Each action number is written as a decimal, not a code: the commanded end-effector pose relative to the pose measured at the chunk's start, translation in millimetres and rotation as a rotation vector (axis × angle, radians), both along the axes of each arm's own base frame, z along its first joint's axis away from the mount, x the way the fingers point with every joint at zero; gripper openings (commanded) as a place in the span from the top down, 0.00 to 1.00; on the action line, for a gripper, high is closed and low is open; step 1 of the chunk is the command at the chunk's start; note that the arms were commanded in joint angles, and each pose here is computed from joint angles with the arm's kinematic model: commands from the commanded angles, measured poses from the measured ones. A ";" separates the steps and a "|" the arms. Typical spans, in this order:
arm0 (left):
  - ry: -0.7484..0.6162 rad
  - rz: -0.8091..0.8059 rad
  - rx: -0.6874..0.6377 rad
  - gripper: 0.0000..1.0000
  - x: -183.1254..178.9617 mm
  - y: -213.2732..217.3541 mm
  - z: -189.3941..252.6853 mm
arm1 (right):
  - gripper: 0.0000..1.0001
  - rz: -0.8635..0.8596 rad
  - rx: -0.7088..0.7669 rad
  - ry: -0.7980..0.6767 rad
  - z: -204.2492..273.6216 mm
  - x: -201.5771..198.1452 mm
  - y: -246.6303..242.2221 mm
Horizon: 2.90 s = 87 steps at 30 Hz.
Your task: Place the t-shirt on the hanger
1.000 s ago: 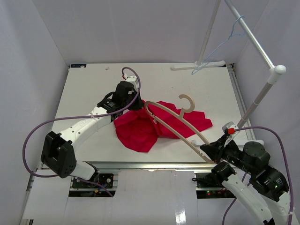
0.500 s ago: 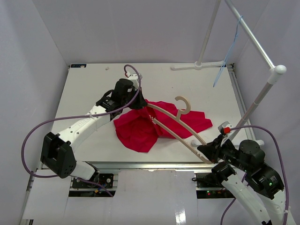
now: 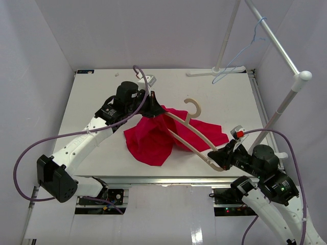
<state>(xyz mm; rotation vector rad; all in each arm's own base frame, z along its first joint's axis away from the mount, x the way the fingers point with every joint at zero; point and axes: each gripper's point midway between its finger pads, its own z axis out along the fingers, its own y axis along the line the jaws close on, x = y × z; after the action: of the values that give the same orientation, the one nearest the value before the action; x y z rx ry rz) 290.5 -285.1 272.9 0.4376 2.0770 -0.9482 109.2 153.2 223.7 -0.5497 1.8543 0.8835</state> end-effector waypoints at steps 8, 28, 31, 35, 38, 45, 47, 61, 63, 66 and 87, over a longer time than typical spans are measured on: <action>-0.095 -0.349 -0.207 1.00 -59.1 -22.5 72.7 | 0.92 0.074 0.218 -0.151 50.5 33.4 42.8; -0.090 -0.452 -0.313 0.99 -77.6 -30.1 125.1 | 0.92 0.140 0.284 -0.249 40.8 47.5 63.4; -0.146 -0.376 -0.278 1.00 -65.8 -25.0 134.8 | 0.92 0.181 0.277 -0.258 36.7 42.0 66.3; -0.159 -0.305 -0.228 1.00 -51.7 -20.7 135.6 | 0.92 0.193 0.297 -0.296 37.5 35.2 63.3; -0.106 -0.345 -0.234 1.00 -56.0 -25.7 128.7 | 0.92 0.198 0.321 -0.332 43.3 31.5 61.5; -0.016 -0.462 -0.254 1.00 -71.6 -37.1 114.9 | 0.92 0.217 0.360 -0.352 48.1 35.9 68.7; -0.013 -0.470 -0.250 0.89 -73.6 -36.9 111.2 | 0.92 0.215 0.374 -0.360 50.2 37.4 69.7; -0.178 0.004 -0.030 0.35 -37.6 33.3 136.0 | 0.92 0.031 0.447 -0.455 62.4 45.2 40.8; -0.165 0.062 0.003 0.37 -34.8 43.3 126.7 | 0.92 0.024 0.467 -0.483 66.7 41.1 36.3; -0.165 0.081 0.005 0.39 -41.1 51.0 118.6 | 0.92 0.011 0.471 -0.503 68.6 39.9 32.6; -0.020 0.305 -0.264 0.30 -27.1 49.4 62.7 | 0.92 0.035 0.516 -0.509 81.1 26.6 28.7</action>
<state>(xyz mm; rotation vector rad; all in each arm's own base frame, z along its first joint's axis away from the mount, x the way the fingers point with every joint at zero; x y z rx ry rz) 249.9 -226.4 319.0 0.0888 1.9897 -0.9201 148.5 189.5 261.8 -0.4361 1.2683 1.0653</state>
